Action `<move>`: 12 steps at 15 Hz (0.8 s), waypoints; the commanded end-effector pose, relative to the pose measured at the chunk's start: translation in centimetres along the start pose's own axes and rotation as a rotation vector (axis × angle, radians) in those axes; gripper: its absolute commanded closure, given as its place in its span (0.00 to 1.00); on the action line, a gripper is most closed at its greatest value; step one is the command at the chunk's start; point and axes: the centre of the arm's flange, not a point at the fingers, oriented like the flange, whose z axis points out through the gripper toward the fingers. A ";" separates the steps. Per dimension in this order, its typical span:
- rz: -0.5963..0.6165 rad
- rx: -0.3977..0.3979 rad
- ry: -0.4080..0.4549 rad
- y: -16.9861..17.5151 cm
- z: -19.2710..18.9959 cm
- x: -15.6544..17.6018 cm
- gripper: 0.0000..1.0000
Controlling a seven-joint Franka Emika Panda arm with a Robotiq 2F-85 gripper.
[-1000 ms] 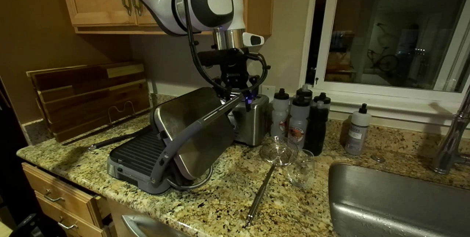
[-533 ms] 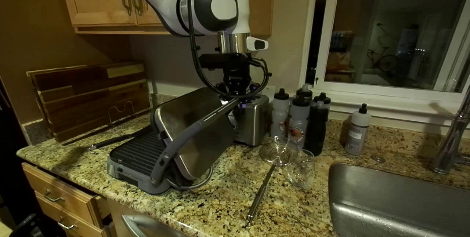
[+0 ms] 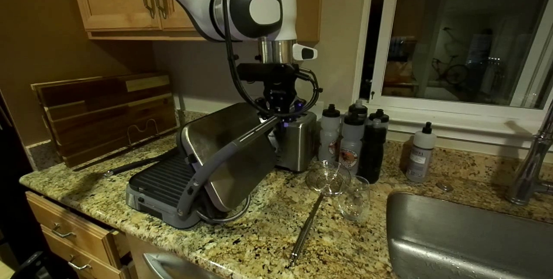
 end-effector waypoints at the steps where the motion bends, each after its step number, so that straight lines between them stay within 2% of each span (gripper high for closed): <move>1: -0.013 0.008 0.023 0.0 -0.8 0.3 0.98; 12: -0.051 -0.010 0.080 -7.2 -3.8 4.0 0.98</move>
